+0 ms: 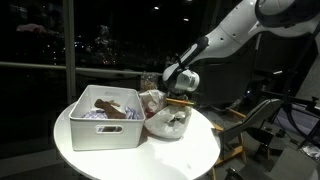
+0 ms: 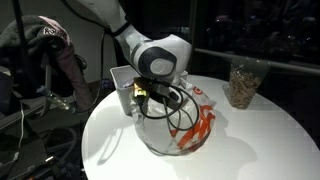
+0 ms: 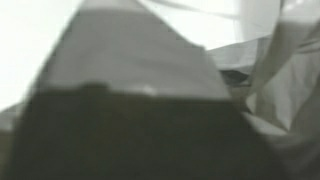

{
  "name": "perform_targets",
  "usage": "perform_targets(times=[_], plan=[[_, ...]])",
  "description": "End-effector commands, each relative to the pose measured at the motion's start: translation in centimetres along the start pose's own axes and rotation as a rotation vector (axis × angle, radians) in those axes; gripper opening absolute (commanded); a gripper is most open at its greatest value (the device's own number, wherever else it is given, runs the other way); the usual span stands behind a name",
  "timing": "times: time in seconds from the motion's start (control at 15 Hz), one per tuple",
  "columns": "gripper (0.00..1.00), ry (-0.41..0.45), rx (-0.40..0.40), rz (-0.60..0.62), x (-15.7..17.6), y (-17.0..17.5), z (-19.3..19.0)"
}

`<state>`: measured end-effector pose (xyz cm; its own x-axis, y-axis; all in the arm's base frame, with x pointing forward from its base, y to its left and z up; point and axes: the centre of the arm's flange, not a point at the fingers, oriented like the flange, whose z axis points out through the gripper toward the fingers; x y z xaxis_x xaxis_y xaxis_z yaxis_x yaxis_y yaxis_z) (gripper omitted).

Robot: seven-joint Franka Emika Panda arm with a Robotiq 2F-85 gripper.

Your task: Remove all the items from the plastic bag and put them inside the white basket

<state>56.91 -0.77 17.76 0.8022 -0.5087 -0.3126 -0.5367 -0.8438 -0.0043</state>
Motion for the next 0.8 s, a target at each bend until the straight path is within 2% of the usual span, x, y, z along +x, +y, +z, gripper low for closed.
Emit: perform_targets(times=[0.0,0.27,0.73], plan=[[0.32,-0.016,0.025,0.014,0.2,-0.1,-1.5],[0.00,0.009,0.041,0.044,-1.1,-0.5,-4.2],[0.01,0.176,0.092,0.068,-4.3,-1.5,-11.4]])
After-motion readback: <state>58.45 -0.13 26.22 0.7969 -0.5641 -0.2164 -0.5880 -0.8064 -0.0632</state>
